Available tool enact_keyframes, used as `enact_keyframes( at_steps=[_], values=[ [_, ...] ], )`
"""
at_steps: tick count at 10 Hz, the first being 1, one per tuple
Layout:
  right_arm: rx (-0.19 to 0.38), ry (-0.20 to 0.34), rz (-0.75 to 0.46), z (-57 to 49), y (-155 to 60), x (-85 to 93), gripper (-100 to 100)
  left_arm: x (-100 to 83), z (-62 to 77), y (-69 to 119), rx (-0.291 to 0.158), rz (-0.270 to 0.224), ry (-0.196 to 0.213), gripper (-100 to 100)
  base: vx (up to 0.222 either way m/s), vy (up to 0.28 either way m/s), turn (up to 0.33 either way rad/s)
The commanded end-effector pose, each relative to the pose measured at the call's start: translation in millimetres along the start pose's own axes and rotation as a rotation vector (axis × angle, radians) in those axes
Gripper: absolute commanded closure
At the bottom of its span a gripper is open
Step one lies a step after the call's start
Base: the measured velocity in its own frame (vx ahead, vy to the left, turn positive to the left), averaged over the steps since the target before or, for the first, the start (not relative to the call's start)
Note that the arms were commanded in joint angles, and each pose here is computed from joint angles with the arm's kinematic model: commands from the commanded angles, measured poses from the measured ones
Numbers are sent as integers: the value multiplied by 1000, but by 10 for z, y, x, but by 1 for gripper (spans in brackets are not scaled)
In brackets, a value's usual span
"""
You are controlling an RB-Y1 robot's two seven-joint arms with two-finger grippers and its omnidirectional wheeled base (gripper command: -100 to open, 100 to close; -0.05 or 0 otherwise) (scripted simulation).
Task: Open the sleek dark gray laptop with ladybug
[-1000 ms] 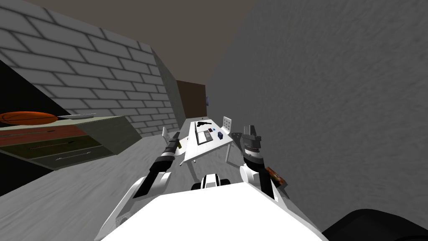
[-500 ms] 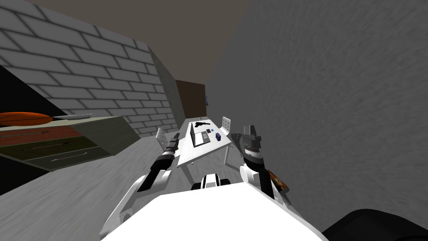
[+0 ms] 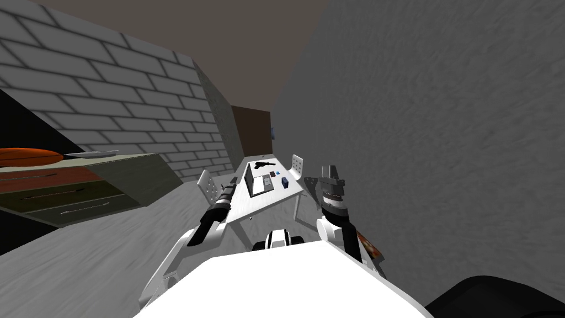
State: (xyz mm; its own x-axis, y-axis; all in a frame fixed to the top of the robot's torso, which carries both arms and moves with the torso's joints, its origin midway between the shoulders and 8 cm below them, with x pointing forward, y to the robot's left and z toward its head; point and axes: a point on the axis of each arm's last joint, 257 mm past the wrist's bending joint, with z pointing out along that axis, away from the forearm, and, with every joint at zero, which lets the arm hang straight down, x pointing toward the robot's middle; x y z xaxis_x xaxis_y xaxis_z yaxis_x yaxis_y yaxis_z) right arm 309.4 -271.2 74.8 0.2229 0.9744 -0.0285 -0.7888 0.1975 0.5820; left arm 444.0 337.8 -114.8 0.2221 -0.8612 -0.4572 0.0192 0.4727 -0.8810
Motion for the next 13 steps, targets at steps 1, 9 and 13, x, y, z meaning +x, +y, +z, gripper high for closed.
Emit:
enact_keyframes(
  at_steps=[1, 9, 13],
  values=[
    [0, 0, 0, 0, 0, 0, 0, -38, 48, 165, -57, 35, -4, -100, 68, -114, 12],
    [0, 0, 0, 0, 0, 0, 0, -95, 80, 382, -144, 72, -17, -100, 59, -59, 0],
    [0, 0, 0, 0, 0, 0, 0, -212, 5, 468, -157, 270, -10, 100, 37, -86, -13]
  ],
)
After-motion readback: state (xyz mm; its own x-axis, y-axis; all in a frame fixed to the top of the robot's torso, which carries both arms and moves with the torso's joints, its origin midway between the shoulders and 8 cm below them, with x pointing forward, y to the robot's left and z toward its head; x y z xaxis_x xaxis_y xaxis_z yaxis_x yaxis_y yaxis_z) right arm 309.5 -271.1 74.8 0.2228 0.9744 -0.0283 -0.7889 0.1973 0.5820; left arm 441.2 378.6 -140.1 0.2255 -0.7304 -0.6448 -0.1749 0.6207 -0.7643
